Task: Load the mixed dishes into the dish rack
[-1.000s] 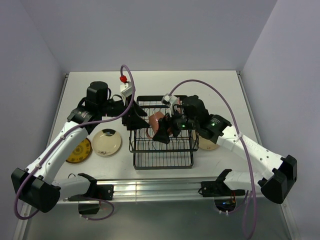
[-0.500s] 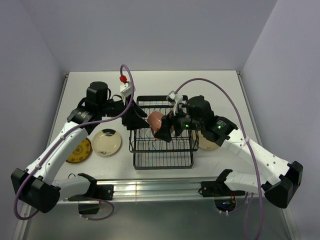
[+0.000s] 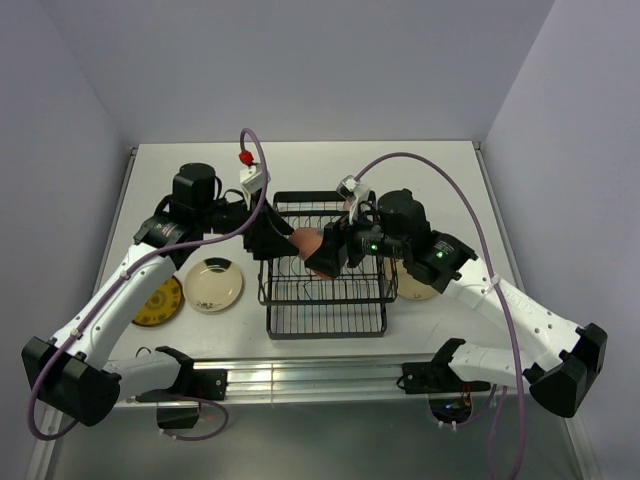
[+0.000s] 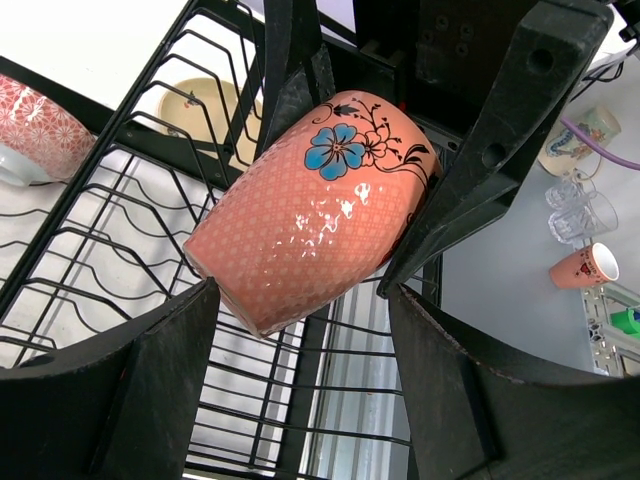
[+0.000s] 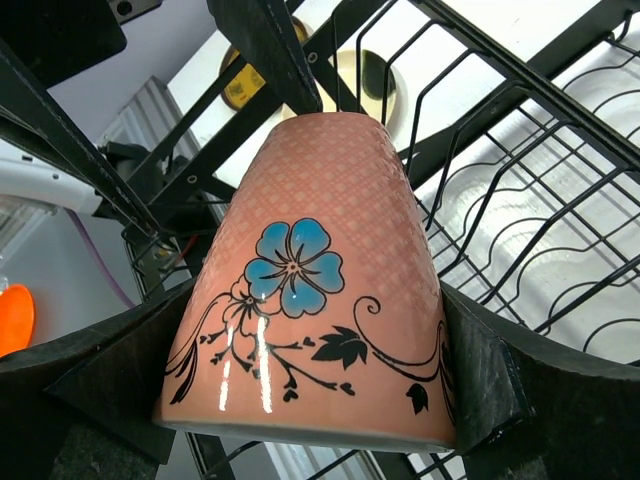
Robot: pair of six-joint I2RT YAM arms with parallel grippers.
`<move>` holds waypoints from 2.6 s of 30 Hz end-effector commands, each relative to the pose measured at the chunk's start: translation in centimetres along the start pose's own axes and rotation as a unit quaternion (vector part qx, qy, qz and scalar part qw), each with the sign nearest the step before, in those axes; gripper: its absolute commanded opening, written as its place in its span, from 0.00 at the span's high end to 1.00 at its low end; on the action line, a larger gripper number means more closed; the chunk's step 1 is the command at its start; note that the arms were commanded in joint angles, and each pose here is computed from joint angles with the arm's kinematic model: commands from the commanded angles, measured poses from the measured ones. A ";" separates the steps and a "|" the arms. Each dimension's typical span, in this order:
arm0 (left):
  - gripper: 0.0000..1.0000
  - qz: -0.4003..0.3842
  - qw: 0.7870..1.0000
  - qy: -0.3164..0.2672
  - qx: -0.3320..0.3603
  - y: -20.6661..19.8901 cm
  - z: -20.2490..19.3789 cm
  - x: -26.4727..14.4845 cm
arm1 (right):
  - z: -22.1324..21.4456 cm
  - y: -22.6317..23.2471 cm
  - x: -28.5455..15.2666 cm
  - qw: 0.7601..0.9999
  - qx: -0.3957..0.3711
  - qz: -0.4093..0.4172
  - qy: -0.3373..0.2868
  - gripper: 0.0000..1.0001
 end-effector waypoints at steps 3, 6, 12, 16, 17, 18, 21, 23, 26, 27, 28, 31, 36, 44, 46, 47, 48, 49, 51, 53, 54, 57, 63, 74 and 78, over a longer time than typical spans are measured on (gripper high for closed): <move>0.26 0.000 1.000 -0.017 0.009 -1.5 1.4 -0.6 | 4.5 1.2 -0.9 0.994 0.006 0.009 -0.105 1.00; 0.27 0.011 1.000 -0.029 0.002 -1.5 1.8 -0.8 | 4.8 1.2 -1.3 0.991 0.037 0.003 -0.127 1.00; 0.27 0.024 0.999 -0.046 -0.011 -1.9 2.7 -1.1 | 6.0 1.4 -2.6 0.982 0.102 -0.015 -0.161 1.00; 0.27 0.029 0.997 -0.064 -0.019 -2.5 3.7 -1.4 | 6.3 1.0 -3.3 0.972 0.142 -0.035 -0.184 1.00; 0.27 0.026 0.997 -0.068 -0.025 -2.7 4.0 -1.4 | 6.3 1.0 -3.6 0.969 0.156 -0.034 -0.189 1.00; 0.27 0.024 0.997 -0.071 -0.024 -3.0 4.1 -1.5 | 6.4 1.0 -3.8 0.967 0.162 -0.033 -0.193 1.00; 0.27 0.017 0.997 -0.074 -0.025 -3.5 4.3 -1.6 | 6.6 0.9 -4.1 0.961 0.184 -0.027 -0.204 1.00; 0.27 0.011 0.997 -0.075 -0.027 -3.8 4.4 -1.8 | 7.0 1.0 -4.5 0.957 0.194 -0.021 -0.214 1.00; 0.27 -0.008 0.997 -0.074 -0.031 -4.3 4.4 -1.7 | 7.7 1.5 -5.1 0.953 0.203 -0.004 -0.227 1.00; 0.27 -0.018 0.997 -0.073 -0.037 -4.7 4.4 -1.8 | 8.2 1.8 -5.4 0.951 0.204 0.006 -0.230 1.00; 0.27 -0.023 0.996 -0.072 -0.039 -4.8 4.3 -1.7 | 8.6 2.2 -5.7 0.950 0.204 0.016 -0.235 1.00; 0.27 -0.046 0.995 -0.072 -0.043 -5.3 4.4 -1.6 | 9.8 3.3 -6.3 0.947 0.208 0.040 -0.243 1.00; 0.26 -0.055 0.994 -0.074 -0.051 -5.4 4.8 -1.5 | 11.5 4.7 -7.4 0.942 0.208 0.063 -0.255 1.00; 0.27 -0.055 0.994 -0.072 -0.060 -5.5 4.9 -1.5 | 13.1 6.5 -9.0 0.936 0.205 0.100 -0.269 1.00; 0.27 -0.063 0.993 -0.073 -0.065 -5.6 4.9 -1.5 | 13.1 6.7 -8.8 0.936 0.206 0.106 -0.264 1.00; 0.27 -0.076 0.992 -0.075 -0.066 -6.1 5.2 -1.5 | 13.4 7.0 -9.0 0.934 0.202 0.115 -0.270 1.00; 0.27 -0.082 0.992 -0.076 -0.067 -6.2 5.2 -1.5 | 13.5 7.1 -9.0 0.934 0.201 0.120 -0.270 1.00; 0.27 -0.085 0.991 -0.077 -0.067 -6.3 5.3 -1.6 | 13.7 7.4 -9.1 0.933 0.198 0.127 -0.274 1.00; 0.27 -0.098 0.990 -0.082 -0.066 -6.8 5.6 -1.7 | 13.8 7.6 -9.1 0.932 0.199 0.136 -0.273 1.00; 0.27 -0.109 0.987 -0.085 -0.081 -7.2 5.9 -1.8 | 14.0 7.9 -9.3 0.929 0.196 0.147 -0.279 1.00; 0.27 -0.118 0.986 -0.091 -0.074 -7.5 6.1 -1.8 | 14.1 8.0 -9.4 0.928 0.195 0.152 -0.280 1.00; 0.27 -0.127 0.983 -0.099 -0.089 -7.7 6.4 -1.9 | 14.4 8.4 -9.7 0.923 0.190 0.167 -0.289 1.00; 0.27 -0.143 0.977 -0.111 -0.115 -8.2 6.5 -2.0 | 14.8 8.8 -9.8 0.916 0.190 0.187 -0.298 1.00; 0.28 -0.174 0.965 -0.155 -0.121 -9.9 8.1 -2.4 | 15.3 8.9 -9.2 0.913 0.184 0.201 -0.303 1.00; 0.28 -0.183 0.963 -0.154 -0.124 -10.2 8.1 -1.9 | 15.4 8.7 -8.9 0.914 0.183 0.200 -0.303 1.00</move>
Point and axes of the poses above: each gripper's point midway between its finger pads, its own x axis out along the fingers, its own y axis along the line the jaws close on, z = x × y, the point moved 3 cm from there along -x, back along the fingers, and after that the axes turned 2 degrees about -x, right-handed, at the moved point
